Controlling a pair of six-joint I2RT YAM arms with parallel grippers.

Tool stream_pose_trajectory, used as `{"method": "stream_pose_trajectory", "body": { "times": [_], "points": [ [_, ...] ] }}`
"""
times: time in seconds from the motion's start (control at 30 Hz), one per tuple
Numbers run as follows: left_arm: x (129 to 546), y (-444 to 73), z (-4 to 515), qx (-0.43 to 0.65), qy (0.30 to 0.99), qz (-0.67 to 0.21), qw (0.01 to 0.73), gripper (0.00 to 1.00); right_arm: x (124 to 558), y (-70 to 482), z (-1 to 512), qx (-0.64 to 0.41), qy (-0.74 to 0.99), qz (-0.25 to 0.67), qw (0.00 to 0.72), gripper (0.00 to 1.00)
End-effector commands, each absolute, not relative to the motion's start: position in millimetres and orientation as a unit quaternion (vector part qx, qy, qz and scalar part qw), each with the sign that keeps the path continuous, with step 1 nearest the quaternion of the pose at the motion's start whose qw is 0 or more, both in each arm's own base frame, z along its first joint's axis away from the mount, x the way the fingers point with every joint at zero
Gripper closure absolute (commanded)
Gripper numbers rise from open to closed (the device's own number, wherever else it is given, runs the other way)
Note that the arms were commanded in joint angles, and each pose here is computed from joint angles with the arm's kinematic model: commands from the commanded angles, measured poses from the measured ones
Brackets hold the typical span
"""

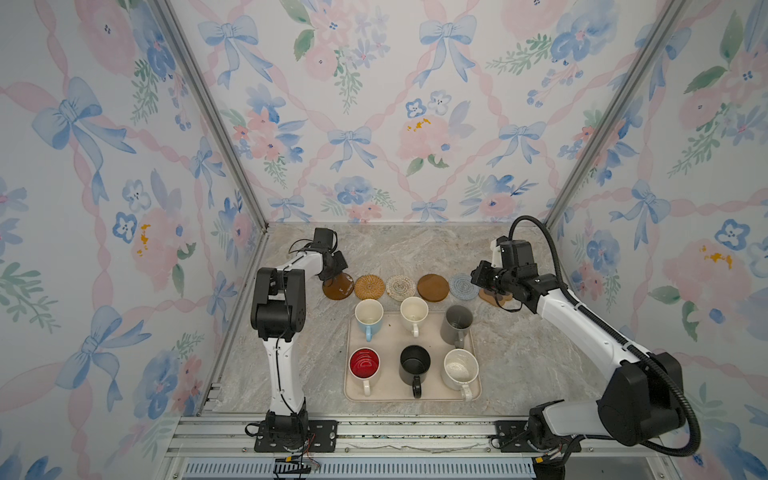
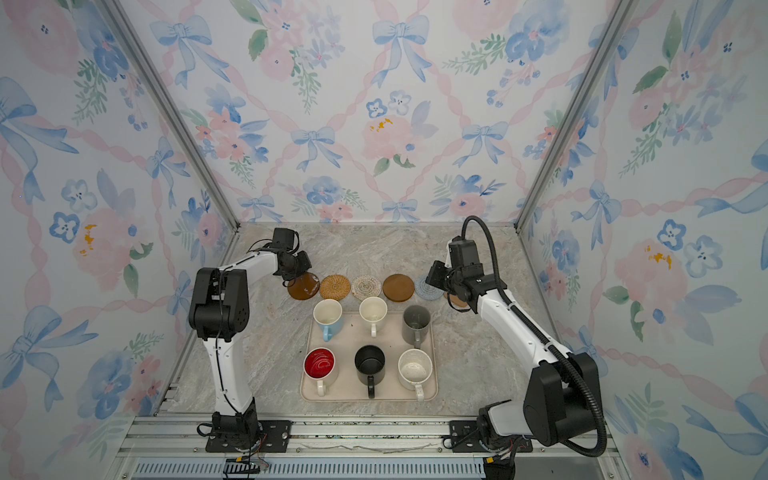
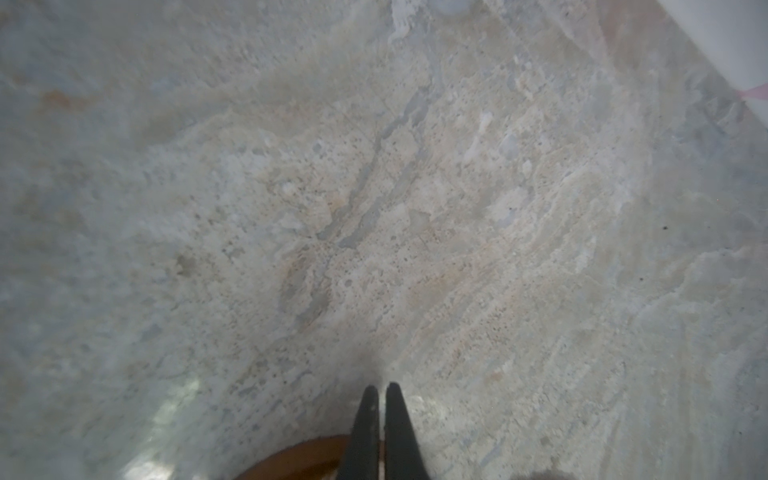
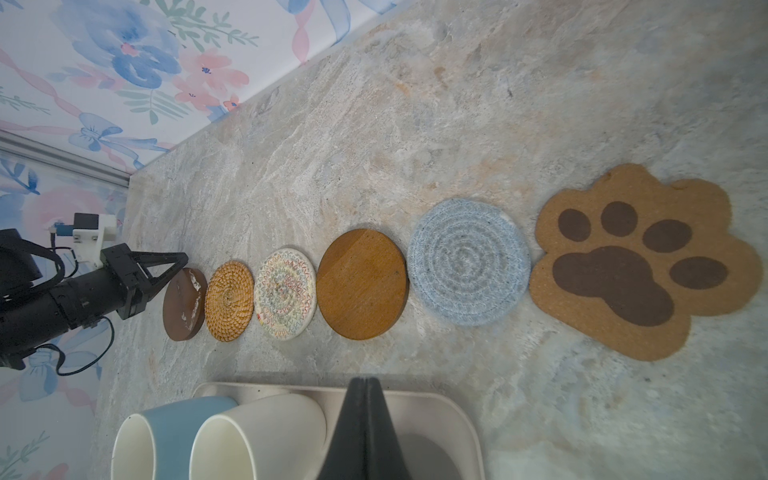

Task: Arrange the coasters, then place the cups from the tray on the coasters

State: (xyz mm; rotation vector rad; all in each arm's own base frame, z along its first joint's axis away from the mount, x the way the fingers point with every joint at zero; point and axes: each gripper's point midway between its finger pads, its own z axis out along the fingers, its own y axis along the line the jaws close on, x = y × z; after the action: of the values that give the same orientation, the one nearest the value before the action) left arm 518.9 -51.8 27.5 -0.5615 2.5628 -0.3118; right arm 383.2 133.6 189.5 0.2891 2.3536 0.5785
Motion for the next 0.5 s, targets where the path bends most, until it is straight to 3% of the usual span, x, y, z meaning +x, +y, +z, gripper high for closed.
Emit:
{"method": "stream_pose_trajectory", "body": {
  "times": [0.0,0.3,0.47],
  "points": [
    [503.8,-46.5,11.1,-0.211,0.946,-0.102,0.223,1.0,386.7,132.8,204.2,0.104,0.901,0.229,0.354,1.0],
    [499.0,-40.1,17.5,-0.216,0.945,-0.088,0.23,1.0,385.4,132.8,203.4,0.104,0.901,0.23,0.353,1.0],
    [512.7,-35.5,54.8,-0.218,0.933,-0.082,0.275,1.0,382.7,131.4,209.6,0.101,0.898,0.229,0.362,1.0]
  ]
}}
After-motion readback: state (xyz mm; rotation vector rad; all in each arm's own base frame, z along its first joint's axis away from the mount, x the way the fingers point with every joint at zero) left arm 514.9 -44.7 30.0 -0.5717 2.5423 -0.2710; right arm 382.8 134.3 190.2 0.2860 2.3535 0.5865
